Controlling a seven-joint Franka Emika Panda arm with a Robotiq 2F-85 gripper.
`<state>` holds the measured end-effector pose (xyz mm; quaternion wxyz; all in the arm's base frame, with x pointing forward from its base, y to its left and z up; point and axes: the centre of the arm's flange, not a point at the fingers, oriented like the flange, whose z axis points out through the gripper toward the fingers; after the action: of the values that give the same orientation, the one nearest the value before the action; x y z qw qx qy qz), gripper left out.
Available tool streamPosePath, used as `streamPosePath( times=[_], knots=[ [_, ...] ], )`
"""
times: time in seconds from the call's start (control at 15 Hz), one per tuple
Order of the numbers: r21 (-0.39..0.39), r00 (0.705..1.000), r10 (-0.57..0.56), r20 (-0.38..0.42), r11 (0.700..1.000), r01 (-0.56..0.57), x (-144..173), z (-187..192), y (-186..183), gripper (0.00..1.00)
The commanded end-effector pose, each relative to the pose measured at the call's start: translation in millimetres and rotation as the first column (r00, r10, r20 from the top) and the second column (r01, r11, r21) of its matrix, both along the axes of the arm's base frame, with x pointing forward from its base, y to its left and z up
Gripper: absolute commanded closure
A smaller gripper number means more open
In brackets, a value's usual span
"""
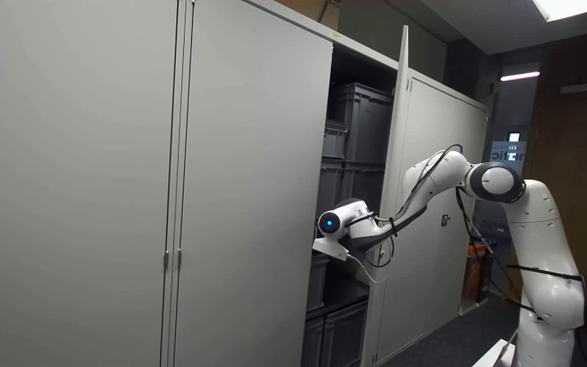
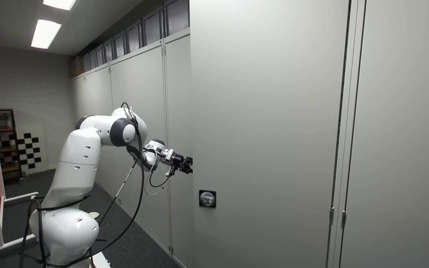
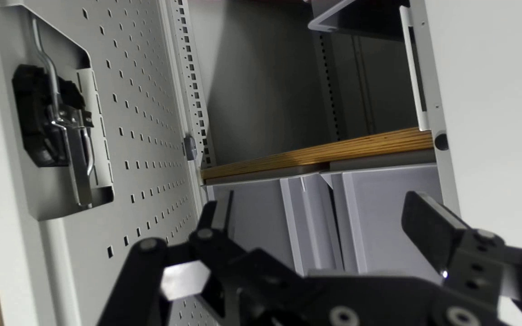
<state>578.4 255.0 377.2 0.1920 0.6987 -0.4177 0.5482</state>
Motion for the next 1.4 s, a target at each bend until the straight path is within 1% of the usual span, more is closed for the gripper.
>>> streamPosePath(
  times=[0.0, 0.53, 1.33],
  knots=[
    [-0.021, 0.999, -0.05, 0.003, 0.999, 0.05, -7, 5, -1, 0.0],
    [-0.033, 0.993, -0.118, 0.007, 0.992, 0.118, -9, 7, -12, 0.0],
    [-0.065, 0.974, -0.222, 0.038, 0.972, 0.224, -16, 7, -35, 0.0]
  ],
)
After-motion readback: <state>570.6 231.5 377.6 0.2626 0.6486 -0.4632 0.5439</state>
